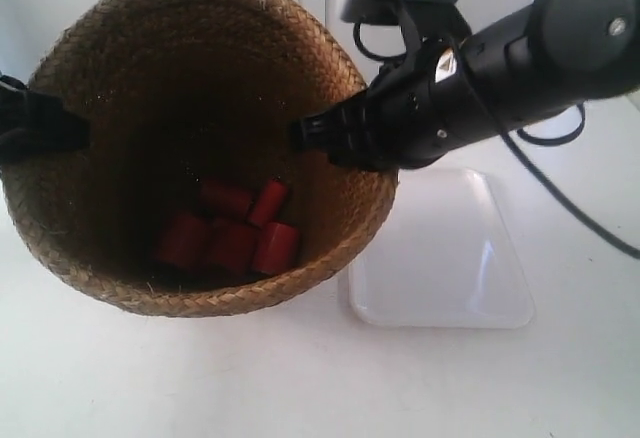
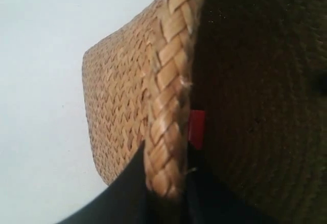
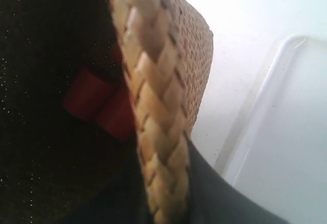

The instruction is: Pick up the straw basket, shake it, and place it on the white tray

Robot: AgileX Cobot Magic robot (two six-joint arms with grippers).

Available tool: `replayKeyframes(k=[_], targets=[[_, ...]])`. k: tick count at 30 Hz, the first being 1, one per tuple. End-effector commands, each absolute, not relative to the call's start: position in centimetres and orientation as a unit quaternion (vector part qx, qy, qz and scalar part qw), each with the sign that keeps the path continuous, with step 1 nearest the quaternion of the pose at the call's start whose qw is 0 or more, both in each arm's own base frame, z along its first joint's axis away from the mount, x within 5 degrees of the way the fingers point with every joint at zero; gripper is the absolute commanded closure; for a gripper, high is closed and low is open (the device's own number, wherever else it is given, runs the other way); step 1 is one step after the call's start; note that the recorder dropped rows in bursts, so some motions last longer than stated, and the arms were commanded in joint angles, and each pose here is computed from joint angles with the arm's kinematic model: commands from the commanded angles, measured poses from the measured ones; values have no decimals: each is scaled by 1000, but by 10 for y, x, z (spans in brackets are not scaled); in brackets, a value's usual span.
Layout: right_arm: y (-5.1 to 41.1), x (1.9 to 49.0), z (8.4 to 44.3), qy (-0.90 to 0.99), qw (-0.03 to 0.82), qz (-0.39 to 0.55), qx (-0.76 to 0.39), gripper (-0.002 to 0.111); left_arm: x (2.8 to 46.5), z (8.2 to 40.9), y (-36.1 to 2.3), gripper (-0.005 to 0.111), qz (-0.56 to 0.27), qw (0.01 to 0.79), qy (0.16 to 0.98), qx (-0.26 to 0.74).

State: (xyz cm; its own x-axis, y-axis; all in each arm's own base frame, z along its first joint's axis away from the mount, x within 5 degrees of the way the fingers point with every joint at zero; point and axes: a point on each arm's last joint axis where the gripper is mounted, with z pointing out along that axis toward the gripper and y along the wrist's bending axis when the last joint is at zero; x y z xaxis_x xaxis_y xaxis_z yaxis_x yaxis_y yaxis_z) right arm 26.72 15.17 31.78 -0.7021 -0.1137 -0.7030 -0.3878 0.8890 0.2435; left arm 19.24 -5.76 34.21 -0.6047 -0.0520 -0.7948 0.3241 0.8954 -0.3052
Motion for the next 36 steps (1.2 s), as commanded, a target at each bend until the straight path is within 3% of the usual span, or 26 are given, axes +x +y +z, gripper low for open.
replayKeyframes(k=[1,3,5,12,25,26,28,29,30,31,33,36], targets=[[147,228,389,831,475,211,-196,108,161,397,-60,107,-215,524,809,154],[152,243,346,853,451,197,-173,108,176,359,-57,107,-215,474,847,105],[152,252,321,897,372,182,-153,108,181,349,-55,107,-220,453,860,78],[159,245,332,882,389,195,-179,108,174,363,-54,107,-197,481,847,115],[165,257,302,895,366,182,-177,108,181,353,-54,107,-195,463,858,108],[165,256,307,897,360,182,-180,108,180,356,-54,107,-194,466,856,111],[160,240,371,882,378,196,-202,108,161,403,-58,107,-224,495,829,137],[154,211,430,828,460,240,-213,108,136,441,-62,107,-259,534,789,159],[152,204,439,802,501,240,-218,108,135,440,-61,107,-245,540,787,171],[163,221,402,815,497,212,-209,108,156,396,-55,107,-209,487,836,142],[171,244,338,903,345,159,-201,108,173,361,-51,107,-213,421,879,71],[181,244,342,886,367,188,-213,108,172,375,-53,107,-213,469,851,105]])
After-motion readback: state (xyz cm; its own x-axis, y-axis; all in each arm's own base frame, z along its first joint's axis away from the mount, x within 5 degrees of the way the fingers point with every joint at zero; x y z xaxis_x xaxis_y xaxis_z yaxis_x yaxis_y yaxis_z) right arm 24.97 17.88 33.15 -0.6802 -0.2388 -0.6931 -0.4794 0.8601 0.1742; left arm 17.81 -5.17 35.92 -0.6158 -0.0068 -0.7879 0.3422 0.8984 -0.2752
